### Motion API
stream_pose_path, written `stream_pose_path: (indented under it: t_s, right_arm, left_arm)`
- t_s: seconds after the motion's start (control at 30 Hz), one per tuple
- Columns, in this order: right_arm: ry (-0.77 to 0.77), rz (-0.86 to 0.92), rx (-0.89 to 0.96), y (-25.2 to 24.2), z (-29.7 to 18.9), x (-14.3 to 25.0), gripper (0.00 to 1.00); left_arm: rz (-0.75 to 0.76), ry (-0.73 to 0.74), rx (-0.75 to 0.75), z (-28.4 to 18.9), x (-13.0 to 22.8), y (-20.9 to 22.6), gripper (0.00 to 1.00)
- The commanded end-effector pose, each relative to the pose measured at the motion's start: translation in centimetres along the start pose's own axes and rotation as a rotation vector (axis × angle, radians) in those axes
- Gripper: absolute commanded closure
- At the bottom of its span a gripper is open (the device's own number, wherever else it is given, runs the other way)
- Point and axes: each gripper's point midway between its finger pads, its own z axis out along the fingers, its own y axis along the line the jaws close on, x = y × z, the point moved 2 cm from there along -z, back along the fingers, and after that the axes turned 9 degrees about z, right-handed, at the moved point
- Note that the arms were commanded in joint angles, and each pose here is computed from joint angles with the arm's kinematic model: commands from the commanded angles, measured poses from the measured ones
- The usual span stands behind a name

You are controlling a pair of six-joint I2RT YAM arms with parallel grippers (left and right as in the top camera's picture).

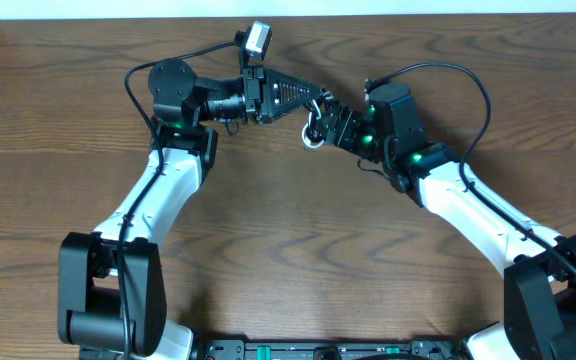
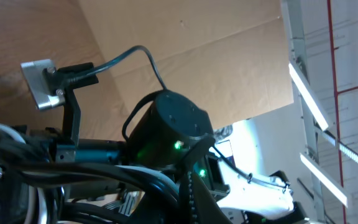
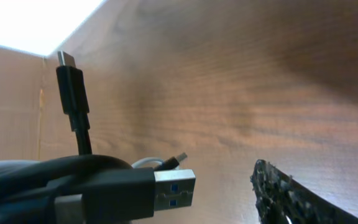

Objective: Untangle cables

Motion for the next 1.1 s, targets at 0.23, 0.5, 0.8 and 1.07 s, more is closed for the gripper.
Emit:
stream_pose_path:
  t_s: [0.23, 0.5, 0.8, 1.07]
  right_arm:
    - [0.141, -0.228, -0.217, 0.3, -4.9, -0.3, 0.24]
    - [0.113, -0.435, -0.330, 2.9, -7.6, -0.1, 0.21]
    - [0.135, -0.978, -0.490, 3.1, -6.0, 2.5, 0.34]
    - [0.274, -0.973, -0.839, 4.1, -5.1, 5.5, 0.60]
  left_arm:
    - [0.204, 0.067, -0.034, -0.2, 1.5, -0.2, 0.93]
    - [0.336, 0.182, 0.061, 0.3, 3.8, -0.4, 0.93]
    - [-0.142, 0.195, 0.009, 0.1, 4.6, 0.6, 0.93]
    - [-0.239, 0.201, 0.002, 0.3, 4.7, 0.6, 0.93]
